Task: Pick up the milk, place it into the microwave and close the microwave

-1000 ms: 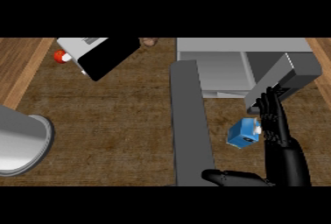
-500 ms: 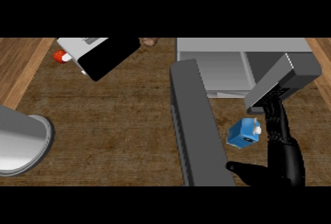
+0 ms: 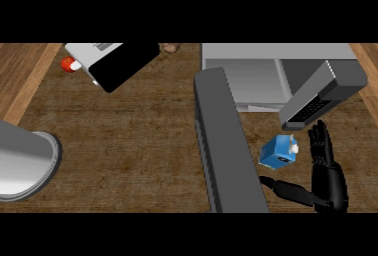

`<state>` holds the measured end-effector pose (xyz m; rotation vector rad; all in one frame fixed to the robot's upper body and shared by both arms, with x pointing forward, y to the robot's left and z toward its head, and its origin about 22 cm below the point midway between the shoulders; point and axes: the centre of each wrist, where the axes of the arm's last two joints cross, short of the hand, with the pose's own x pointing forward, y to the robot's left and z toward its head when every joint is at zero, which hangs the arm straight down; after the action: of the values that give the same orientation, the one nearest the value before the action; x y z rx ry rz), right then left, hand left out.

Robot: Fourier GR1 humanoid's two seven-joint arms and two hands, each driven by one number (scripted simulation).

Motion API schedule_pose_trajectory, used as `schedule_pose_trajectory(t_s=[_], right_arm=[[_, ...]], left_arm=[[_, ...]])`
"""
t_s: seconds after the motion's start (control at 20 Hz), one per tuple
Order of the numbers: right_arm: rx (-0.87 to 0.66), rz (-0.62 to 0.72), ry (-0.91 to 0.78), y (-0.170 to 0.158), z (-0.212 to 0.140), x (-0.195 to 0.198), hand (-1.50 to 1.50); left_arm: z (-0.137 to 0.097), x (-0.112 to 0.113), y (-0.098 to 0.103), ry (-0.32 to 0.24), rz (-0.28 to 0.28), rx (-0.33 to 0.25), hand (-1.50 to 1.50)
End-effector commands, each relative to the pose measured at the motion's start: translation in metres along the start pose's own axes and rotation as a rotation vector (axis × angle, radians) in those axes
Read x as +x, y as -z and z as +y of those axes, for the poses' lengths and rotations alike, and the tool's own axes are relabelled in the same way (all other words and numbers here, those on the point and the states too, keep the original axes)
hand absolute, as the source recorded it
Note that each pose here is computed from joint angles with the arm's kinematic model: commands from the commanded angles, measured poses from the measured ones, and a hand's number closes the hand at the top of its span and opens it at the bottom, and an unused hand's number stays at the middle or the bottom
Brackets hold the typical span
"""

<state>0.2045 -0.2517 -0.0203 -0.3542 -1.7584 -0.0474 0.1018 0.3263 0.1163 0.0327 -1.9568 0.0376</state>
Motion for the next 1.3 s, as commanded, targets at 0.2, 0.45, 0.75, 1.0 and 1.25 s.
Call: schedule_pose_trajectory(t_s=[0.2,0.45,0.75,1.0,1.25], right_arm=[[0.032,0.027,0.017,-0.021,-0.024,-0.058,-1.50],[0.053,0.025,-0.009,-0.002,-0.017,-0.080,-1.50],[0.035,0.026,-0.041,0.005,-0.017,-0.101,-1.50],[0.035,-0.003,-0.038,0.013,-0.016,-0.110,-1.50],[0.073,-0.016,-0.013,0.013,-0.022,-0.122,1.50]], left_arm=[[0.002,-0.006,-0.007,-0.010,-0.003,0.000,-1.50],[0.012,-0.008,-0.009,-0.009,0.010,-0.006,-1.50],[0.022,0.005,-0.009,-0.002,-0.006,-0.008,-1.50],[0.019,-0.002,0.008,0.007,0.000,0.015,-1.50],[0.012,0.000,-0.020,-0.014,0.006,0.008,-1.50]])
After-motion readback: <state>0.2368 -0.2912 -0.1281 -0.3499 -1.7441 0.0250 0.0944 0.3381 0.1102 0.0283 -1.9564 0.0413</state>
